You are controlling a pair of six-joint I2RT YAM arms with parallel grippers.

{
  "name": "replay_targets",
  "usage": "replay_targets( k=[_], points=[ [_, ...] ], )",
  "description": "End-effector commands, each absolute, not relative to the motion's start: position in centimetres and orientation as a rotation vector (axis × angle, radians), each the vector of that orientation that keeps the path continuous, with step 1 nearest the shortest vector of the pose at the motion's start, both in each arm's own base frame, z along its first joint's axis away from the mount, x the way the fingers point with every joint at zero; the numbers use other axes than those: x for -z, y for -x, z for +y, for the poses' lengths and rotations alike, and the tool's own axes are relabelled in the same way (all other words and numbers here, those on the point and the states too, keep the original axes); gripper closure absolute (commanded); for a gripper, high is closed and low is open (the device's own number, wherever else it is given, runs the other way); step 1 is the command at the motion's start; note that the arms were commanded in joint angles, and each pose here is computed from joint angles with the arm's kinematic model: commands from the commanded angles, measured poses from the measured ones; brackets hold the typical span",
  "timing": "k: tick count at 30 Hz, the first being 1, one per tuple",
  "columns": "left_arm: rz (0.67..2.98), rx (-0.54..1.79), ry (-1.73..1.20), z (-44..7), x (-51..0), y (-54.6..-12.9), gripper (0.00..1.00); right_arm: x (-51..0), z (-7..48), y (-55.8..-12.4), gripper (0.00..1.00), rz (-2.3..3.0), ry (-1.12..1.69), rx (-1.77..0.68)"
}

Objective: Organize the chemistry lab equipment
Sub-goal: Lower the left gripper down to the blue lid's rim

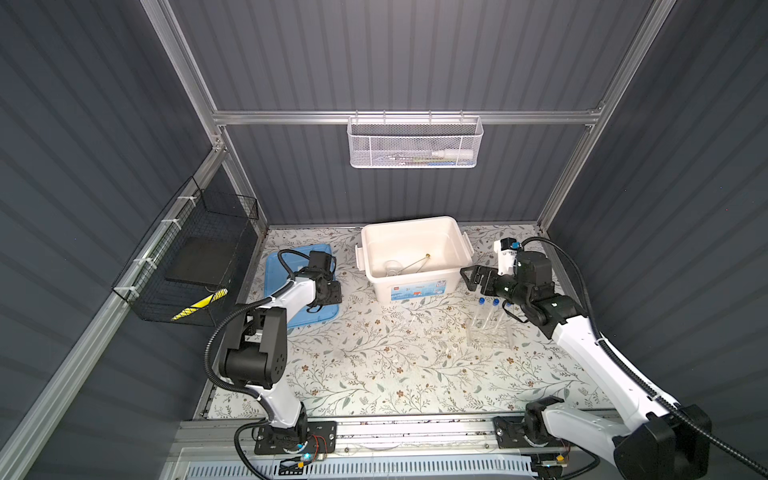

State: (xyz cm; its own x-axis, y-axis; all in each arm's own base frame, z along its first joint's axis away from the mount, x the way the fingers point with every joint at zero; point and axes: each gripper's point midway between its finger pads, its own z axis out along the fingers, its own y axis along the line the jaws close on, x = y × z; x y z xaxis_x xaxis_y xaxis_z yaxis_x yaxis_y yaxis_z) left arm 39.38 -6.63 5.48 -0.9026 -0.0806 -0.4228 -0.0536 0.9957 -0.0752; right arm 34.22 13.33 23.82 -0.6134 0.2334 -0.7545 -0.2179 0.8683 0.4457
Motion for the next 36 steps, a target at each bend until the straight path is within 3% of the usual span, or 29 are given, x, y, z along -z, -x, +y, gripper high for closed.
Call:
replay_targets(
  k=[1, 6, 11, 20, 30, 36],
  points=[
    [2.692, 0.184, 0.065, -8.3, -5.7, -40.1, 0.43, -23.0, 13.2, -34.0, 0.01, 2.167, -0.019, -0.621],
    [2.700, 0.214, 0.031, -9.8, -5.2, -40.1, 0.47, -23.1, 13.1, -34.0, 0.01, 2.168, -0.019, -0.616],
    [2.731, 0.231, 0.022, -10.8, -4.2, -39.6, 0.59, -22.0, 13.2, -34.2, 0.01, 2.204, -0.027, -0.615],
    [2.764, 0.303, 0.064, -11.8, -3.4, -38.1, 0.67, -22.7, 13.3, -34.4, 0.01, 2.194, -0.008, -0.609],
    [2.775, 0.483, 0.109, -15.6, -3.4, -35.5, 0.70, -23.1, 13.7, -34.7, 0.01, 2.188, -0.001, -0.626],
    [2.703, 0.344, 0.153, -12.8, -7.2, -35.6, 0.66, -23.3, 14.0, -34.9, 0.01, 2.185, 0.003, -0.647]
  ],
)
